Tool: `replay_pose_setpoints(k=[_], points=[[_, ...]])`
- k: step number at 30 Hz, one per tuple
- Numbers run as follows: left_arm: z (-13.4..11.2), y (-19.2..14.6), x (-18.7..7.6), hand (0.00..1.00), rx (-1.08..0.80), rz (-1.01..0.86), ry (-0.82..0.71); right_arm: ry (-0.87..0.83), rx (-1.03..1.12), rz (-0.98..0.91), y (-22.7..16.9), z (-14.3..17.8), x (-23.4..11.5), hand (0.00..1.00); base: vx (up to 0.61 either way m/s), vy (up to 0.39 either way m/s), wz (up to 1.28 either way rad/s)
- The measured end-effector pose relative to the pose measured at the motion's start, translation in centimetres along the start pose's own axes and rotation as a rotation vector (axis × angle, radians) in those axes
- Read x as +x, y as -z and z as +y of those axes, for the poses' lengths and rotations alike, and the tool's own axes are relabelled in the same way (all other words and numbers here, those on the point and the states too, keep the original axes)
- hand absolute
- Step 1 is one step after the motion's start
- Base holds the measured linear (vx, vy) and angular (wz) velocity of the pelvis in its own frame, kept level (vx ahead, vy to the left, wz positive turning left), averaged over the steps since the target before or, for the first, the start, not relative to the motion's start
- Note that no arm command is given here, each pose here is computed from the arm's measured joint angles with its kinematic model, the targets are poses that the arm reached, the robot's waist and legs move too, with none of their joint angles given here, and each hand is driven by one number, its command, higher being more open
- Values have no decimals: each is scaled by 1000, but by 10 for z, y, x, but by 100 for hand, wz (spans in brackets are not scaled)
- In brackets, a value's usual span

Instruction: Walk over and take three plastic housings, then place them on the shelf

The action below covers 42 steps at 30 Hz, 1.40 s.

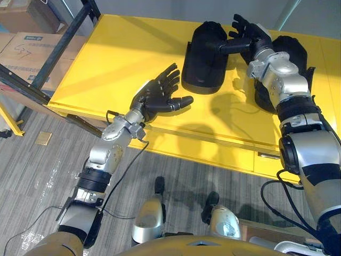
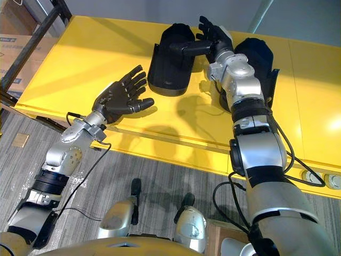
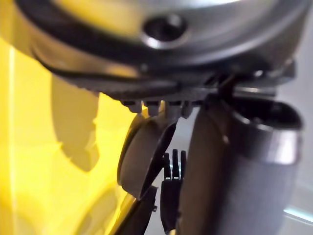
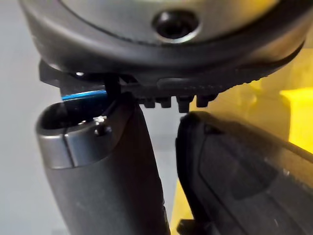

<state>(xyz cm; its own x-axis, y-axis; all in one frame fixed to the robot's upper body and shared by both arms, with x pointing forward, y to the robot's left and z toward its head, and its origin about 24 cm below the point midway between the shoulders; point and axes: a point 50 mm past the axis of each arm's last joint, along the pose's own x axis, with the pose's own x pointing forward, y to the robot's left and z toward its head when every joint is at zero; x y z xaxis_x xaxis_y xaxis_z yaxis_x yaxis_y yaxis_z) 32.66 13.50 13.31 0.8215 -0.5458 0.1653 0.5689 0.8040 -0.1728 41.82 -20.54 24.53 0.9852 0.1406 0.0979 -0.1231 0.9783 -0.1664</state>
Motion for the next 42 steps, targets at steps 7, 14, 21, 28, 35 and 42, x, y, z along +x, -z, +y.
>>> replay_pose_setpoints(k=[7,14,21,28,35,42], points=[[1,1,-1,100,8,13,1,-69,-24,13,2,6,1,100,-9,-19,0],[3,3,-1,100,7,23,-10,-102,-24,12,1,8,1,100,-10,-15,0],[7,2,-3,100,23,27,-16,-92,-23,13,-1,7,2,100,-19,-22,2],[9,-2,-19,100,91,9,-75,36,-12,-91,-21,2,-1,100,18,-12,-1],[17,2,-68,100,141,-26,-252,122,-9,-523,-47,0,-69,100,48,-19,-5],[2,7,-110,100,146,-103,-376,171,174,-306,76,23,-154,100,65,-6,-26]])
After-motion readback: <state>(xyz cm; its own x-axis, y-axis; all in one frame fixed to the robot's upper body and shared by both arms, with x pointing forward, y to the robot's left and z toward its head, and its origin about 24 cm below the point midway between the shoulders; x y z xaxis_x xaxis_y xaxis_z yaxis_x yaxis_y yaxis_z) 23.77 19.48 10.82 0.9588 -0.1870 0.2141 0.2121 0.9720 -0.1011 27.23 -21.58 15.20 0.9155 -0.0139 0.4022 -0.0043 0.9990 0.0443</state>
